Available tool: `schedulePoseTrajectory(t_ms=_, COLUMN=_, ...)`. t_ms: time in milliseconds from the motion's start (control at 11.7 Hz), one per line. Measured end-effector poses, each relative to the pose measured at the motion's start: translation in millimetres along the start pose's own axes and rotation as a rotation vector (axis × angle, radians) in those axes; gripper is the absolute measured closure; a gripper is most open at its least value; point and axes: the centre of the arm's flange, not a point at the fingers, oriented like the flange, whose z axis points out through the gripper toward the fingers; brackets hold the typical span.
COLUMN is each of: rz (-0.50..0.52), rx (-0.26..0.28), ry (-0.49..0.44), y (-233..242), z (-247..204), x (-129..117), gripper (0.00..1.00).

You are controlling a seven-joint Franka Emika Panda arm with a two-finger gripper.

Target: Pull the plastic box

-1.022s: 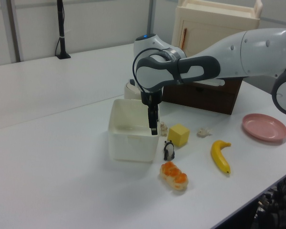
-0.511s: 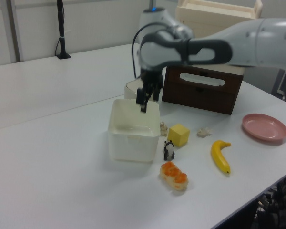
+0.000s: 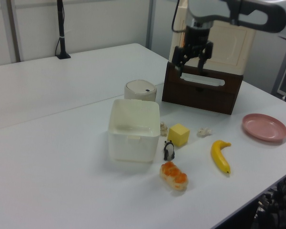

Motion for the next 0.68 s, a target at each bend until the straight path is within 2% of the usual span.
schedulePoseTrajectory(t_ms=255, rz=0.087, rx=-0.002, ry=-0.020, y=7, z=3, x=-3, gripper=0.00)
schedulePoseTrajectory(t_ms=681, rz=0.118, rx=-0.005, ry=-0.031, y=21, z=5, x=-3, gripper=0.00)
